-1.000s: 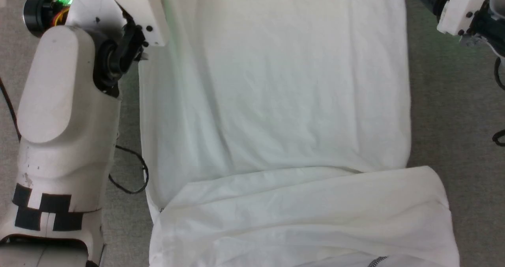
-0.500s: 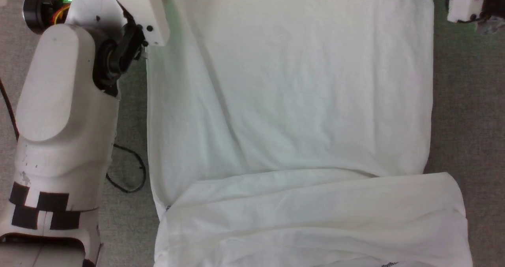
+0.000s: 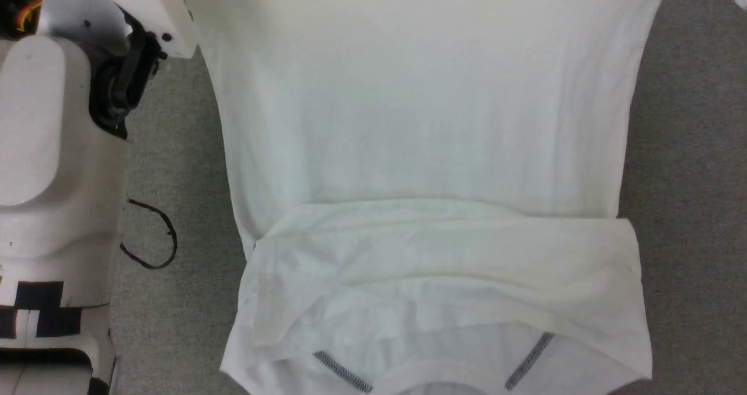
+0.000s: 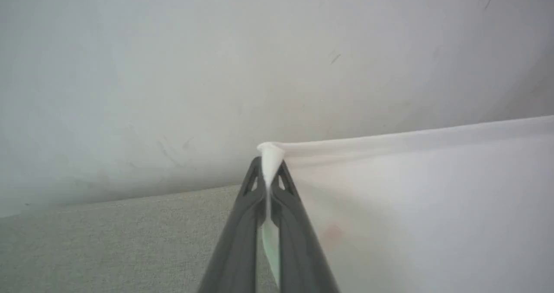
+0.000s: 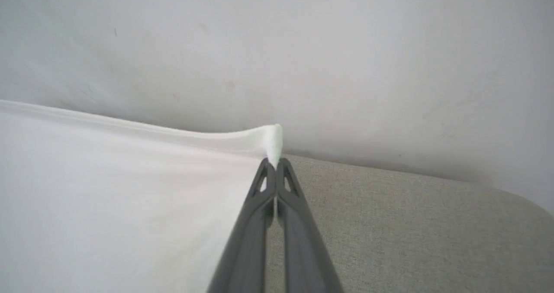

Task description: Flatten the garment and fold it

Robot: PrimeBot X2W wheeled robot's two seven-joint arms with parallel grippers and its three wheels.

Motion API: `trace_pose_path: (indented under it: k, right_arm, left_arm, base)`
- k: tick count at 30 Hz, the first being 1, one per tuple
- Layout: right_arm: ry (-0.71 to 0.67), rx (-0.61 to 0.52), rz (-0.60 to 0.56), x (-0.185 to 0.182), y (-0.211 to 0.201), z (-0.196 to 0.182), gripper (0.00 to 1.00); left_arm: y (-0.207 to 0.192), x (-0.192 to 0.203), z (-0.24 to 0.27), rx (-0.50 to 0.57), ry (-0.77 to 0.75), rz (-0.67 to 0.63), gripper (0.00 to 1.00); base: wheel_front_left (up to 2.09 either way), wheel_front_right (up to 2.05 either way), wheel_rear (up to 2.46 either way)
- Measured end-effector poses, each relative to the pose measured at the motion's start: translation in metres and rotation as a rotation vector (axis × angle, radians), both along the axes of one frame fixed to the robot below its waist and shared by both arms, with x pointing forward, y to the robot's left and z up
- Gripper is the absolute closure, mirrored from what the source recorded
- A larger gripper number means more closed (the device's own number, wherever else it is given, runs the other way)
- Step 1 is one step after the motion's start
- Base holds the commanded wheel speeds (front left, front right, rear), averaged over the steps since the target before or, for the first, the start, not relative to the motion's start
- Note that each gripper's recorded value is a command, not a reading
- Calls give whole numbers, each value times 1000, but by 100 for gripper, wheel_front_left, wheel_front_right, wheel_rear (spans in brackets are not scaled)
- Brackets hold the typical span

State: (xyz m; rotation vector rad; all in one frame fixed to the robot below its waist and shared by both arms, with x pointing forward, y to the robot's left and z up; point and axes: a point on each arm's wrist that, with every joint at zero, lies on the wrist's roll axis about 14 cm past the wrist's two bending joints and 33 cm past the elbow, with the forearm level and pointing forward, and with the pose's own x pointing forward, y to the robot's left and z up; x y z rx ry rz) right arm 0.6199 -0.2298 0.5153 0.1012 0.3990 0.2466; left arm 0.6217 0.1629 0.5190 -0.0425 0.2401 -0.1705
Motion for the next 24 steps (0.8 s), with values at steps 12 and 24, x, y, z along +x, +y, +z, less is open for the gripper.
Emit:
trace_pose_path:
  k: [12, 24]
  right_arm:
    - [-159, 34, 18, -63, -7, 46, 100]
    - [-6, 39, 72, -190, -9, -26, 100]
  left_arm:
    - [8, -46, 65, -31, -218, 14, 100]
    - [29, -191, -8, -78, -2, 123, 100]
  base:
    - [0, 0, 0]
    - [0, 0, 0]
